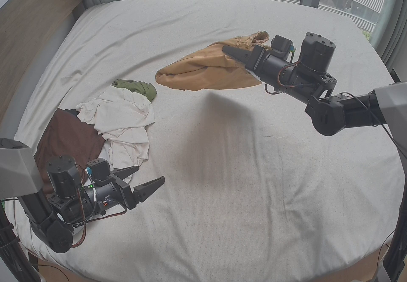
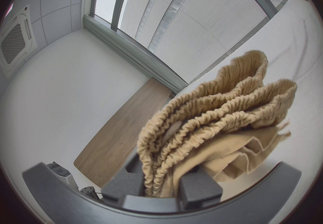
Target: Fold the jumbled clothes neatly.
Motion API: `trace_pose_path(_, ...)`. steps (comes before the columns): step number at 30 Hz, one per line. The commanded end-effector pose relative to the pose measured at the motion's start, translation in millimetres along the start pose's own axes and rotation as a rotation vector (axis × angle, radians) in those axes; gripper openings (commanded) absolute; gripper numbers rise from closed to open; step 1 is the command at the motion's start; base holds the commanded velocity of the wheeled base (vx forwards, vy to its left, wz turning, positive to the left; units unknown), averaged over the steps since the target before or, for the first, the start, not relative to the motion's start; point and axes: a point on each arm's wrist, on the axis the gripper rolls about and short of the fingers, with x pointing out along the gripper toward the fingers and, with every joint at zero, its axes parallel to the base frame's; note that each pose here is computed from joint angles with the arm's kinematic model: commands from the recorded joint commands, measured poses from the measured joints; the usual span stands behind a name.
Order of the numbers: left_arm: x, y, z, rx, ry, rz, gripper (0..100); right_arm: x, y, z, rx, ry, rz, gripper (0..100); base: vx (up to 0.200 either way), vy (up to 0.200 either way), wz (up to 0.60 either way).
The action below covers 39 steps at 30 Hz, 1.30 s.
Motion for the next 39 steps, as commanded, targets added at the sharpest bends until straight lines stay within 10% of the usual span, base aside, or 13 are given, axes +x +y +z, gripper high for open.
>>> trace_pose_path(1, -0.4, -0.5, -0.3, -0.001, 0.002, -0.001, 100, 7.1, -6.1, 2.4, -0.004, -0.007, -0.001, 0, 0.000, 0.000, 0.00)
trace_pose_path(20, -0.2, -0.2, -3.7, -0.007, 0.016, -0.001, 100, 33.8, -40.5, 19.2, -0.025, -0.049, -0.030, 0, 0.000, 0.000, 0.00)
trace_pose_path(30, -1.9, -0.8, -5.1, -0.021, 0.023, -0.001, 100, 36.8, -114.1, -50.5, 0.067, 0.100, -0.185, 0, 0.000, 0.000, 0.00)
trace_pose_path(39, -2.3, -0.7, -4.3, -0.024, 0.020, -0.002, 100, 29.3, -83.9, -56.3, 0.029, 0.087, -0.173, 0, 0.000, 0.000, 0.00)
